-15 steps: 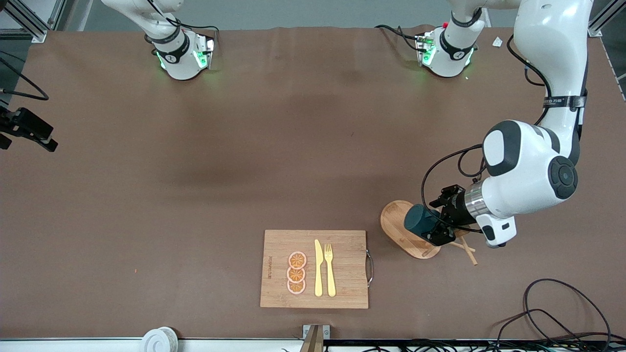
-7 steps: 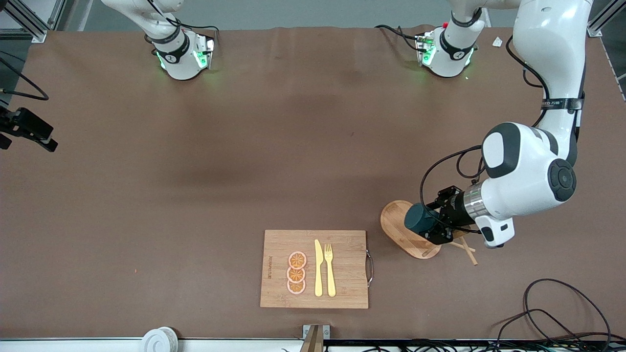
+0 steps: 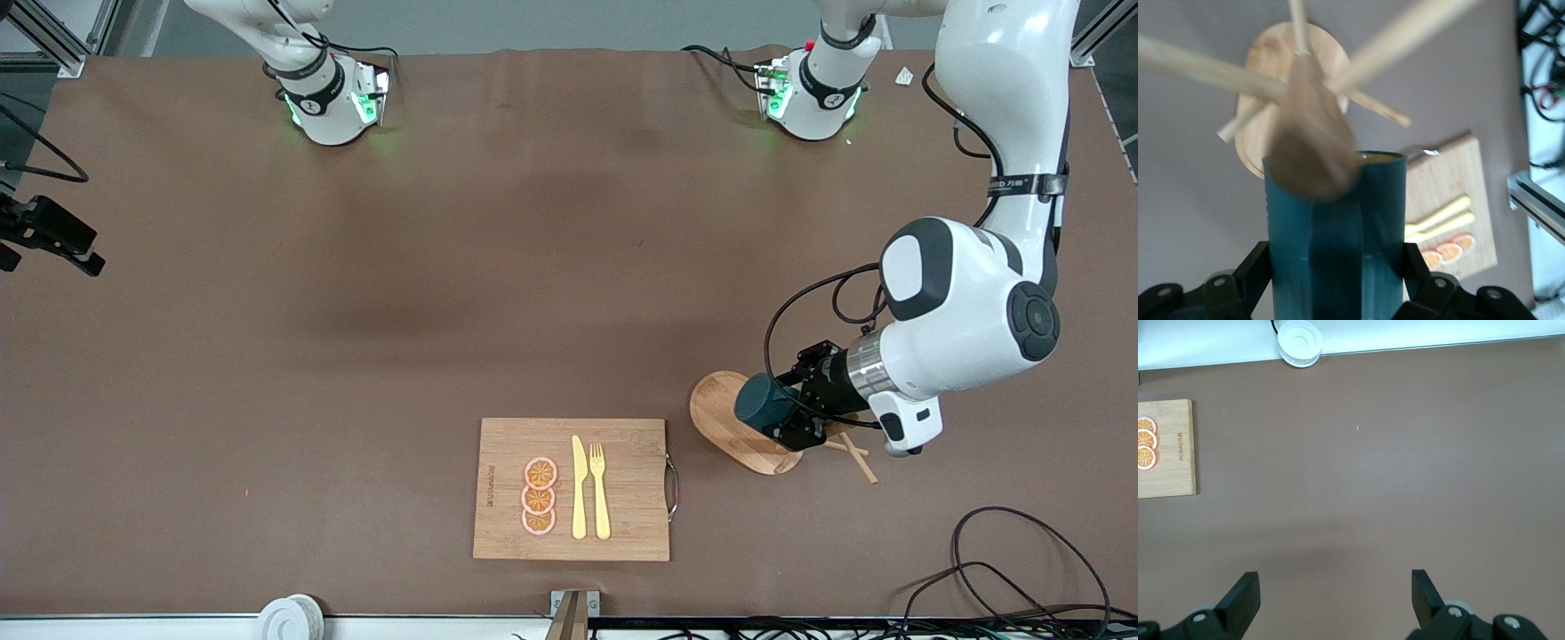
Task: Transfer cup from left to right arm and place
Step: 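Lift the mug off the stand with the left gripper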
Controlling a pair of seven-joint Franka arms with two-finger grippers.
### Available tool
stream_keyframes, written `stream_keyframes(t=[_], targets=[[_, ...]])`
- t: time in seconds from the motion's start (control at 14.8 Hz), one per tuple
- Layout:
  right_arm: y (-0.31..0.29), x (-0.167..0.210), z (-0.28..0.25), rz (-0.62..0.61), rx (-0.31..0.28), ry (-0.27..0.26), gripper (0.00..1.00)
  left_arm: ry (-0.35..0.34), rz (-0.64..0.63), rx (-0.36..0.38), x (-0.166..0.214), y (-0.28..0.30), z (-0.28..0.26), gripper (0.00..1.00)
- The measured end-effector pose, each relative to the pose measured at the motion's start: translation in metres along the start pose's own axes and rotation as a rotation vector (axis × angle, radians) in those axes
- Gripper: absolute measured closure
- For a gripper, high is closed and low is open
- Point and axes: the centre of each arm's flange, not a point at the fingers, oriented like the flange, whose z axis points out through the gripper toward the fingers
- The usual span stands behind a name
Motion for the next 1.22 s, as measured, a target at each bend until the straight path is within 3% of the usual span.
stream_keyframes(t=[0.54,0.95,1.22], targets=[[0.000,0.000,0.000,0.001,0.000,0.001,0.00,-0.047,0.160,-0.029,-0.104,0.014,-0.018,0.16],[0.000,0.000,0.000,0.001,0.000,0.001,0.00,0.051,0.380,0.037,-0.204,0.008,0.022,0.16],[0.000,0.000,0.000,0.001,0.000,0.001,0.00,0.171,0.495,0.077,-0.252,-0.002,0.069,0.16]])
